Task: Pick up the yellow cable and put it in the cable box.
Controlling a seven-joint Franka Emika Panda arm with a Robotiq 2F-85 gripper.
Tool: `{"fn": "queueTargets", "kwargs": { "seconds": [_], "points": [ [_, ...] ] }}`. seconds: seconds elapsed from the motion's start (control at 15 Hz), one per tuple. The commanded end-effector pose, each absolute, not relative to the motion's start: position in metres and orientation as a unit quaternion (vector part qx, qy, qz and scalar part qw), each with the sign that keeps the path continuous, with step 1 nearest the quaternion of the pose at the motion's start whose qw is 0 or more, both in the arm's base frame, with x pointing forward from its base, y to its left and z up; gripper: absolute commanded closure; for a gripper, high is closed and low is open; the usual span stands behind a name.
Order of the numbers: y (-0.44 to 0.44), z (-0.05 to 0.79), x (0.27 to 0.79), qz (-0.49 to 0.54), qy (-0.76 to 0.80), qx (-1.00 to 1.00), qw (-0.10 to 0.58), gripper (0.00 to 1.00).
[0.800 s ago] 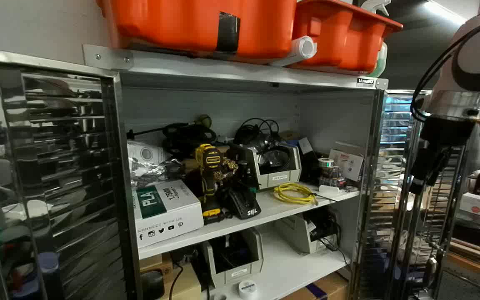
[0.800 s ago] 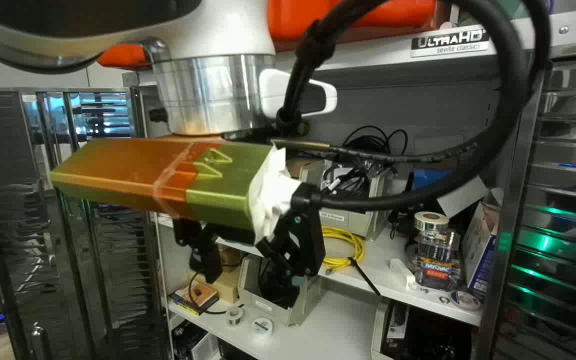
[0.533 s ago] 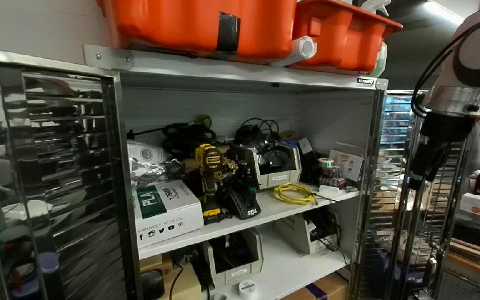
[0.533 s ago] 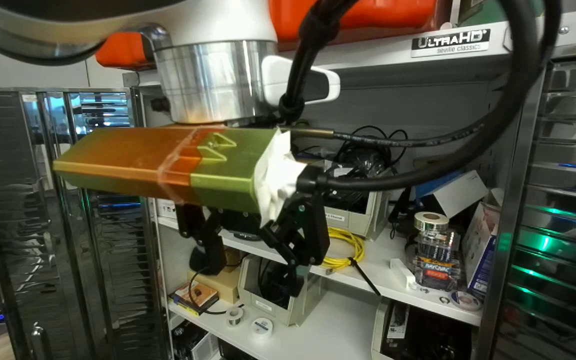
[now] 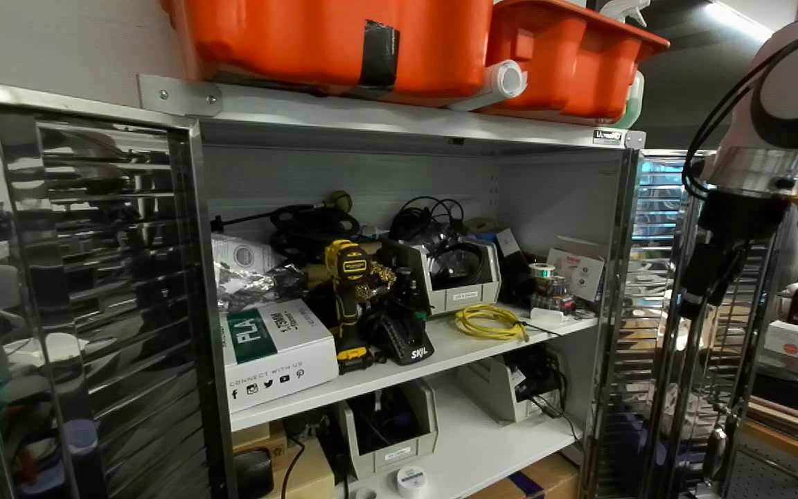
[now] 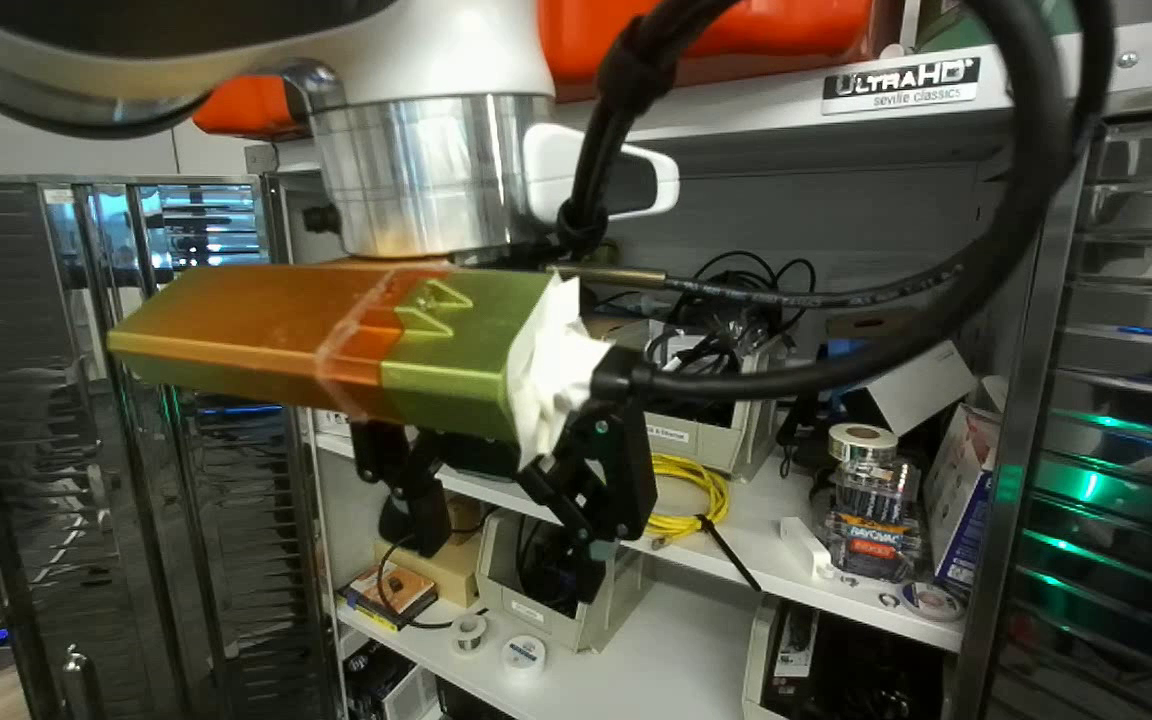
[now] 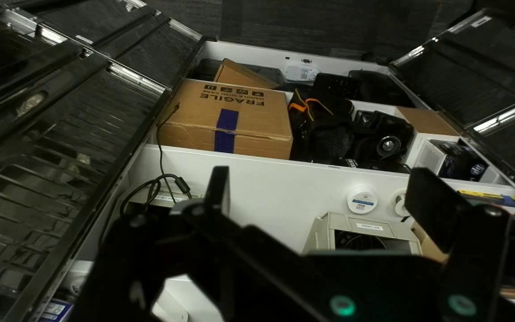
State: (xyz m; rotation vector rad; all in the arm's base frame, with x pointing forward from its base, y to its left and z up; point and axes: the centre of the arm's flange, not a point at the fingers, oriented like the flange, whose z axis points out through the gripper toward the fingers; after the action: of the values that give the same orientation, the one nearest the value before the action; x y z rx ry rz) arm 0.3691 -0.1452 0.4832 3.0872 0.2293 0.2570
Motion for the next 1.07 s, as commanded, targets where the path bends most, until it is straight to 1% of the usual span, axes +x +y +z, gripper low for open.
{"fn": "queueTargets", "kwargs": {
  "seconds": [0.0,0.4,0.67,1.0],
  "points": [
    [-0.147,0.477,0.389,0.088,0.081,0.993,0.017,0.00],
    [-0.153,0.433,0.435,0.095,0.061,0.993,0.032,0.00],
    [-0.158,0.401,0.474,0.121,0.006,0.992,0.040,0.00],
    [-0.163,0.370,0.518,0.165,-0.085,0.982,0.024,0.00]
  ]
}}
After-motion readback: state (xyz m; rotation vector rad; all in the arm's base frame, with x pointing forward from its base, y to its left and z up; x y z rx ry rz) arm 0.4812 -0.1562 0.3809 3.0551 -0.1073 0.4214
